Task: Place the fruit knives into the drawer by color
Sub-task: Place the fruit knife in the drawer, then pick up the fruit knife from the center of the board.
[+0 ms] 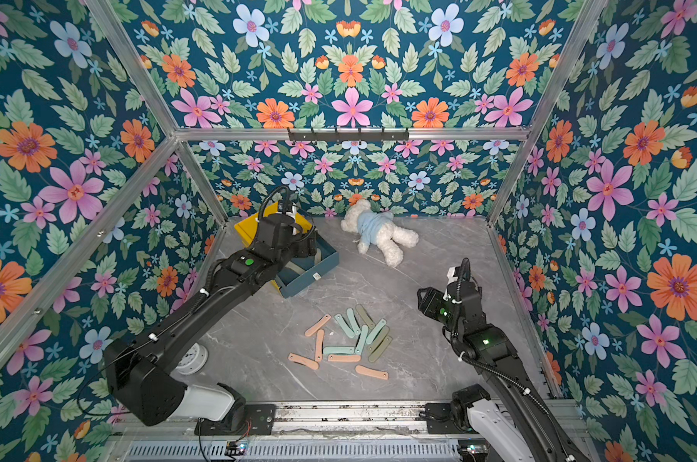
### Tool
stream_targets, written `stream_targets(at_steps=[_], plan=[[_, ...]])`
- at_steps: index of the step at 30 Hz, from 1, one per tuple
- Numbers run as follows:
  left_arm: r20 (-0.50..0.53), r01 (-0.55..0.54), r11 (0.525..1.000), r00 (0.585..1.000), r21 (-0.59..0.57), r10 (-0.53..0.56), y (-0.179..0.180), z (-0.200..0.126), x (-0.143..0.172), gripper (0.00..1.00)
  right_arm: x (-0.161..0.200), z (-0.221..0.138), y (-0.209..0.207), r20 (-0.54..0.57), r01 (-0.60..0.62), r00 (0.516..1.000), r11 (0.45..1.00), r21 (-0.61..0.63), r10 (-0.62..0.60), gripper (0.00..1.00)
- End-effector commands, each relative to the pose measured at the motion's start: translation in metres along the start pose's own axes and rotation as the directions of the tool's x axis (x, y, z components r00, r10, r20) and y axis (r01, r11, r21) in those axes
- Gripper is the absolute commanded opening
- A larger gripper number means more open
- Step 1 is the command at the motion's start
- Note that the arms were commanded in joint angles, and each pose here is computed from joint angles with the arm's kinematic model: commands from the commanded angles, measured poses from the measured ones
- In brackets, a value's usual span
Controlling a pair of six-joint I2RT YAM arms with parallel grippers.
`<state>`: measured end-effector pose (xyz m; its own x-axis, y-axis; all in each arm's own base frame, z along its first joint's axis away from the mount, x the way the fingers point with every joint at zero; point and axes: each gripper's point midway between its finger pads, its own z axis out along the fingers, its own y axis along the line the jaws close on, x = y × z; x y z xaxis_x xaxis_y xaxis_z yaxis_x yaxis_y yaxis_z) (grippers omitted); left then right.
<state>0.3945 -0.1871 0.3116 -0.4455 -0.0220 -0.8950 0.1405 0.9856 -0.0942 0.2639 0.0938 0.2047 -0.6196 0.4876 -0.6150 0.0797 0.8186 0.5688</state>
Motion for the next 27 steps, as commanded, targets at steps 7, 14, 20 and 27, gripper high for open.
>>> stream_targets(at_steps=[7, 14, 20, 27], plan=[[0.123, 0.124, 0.974, 0.981, 0.189, -0.149, -0.011, -0.058, -0.032, 0.99, 0.006, 0.003, 0.012, -0.053, 0.003, 0.999, 0.998, -0.055, -0.006, 0.61], [0.121, 0.214, 0.930, 0.958, 0.300, -0.260, -0.002, -0.091, 0.008, 0.99, 0.024, 0.013, 0.022, -0.140, -0.005, 0.990, 0.993, -0.119, -0.012, 0.61], [0.061, 0.276, 0.914, 0.950, 0.296, -0.306, 0.012, -0.092, 0.063, 0.99, 0.062, 0.032, 0.033, -0.247, 0.074, 0.963, 0.990, -0.123, -0.103, 0.61], [0.002, 0.361, 0.870, 0.923, 0.335, -0.384, 0.015, -0.086, 0.113, 0.99, 0.115, 0.060, 0.038, -0.386, 0.110, 0.912, 0.989, -0.101, -0.141, 0.61]])
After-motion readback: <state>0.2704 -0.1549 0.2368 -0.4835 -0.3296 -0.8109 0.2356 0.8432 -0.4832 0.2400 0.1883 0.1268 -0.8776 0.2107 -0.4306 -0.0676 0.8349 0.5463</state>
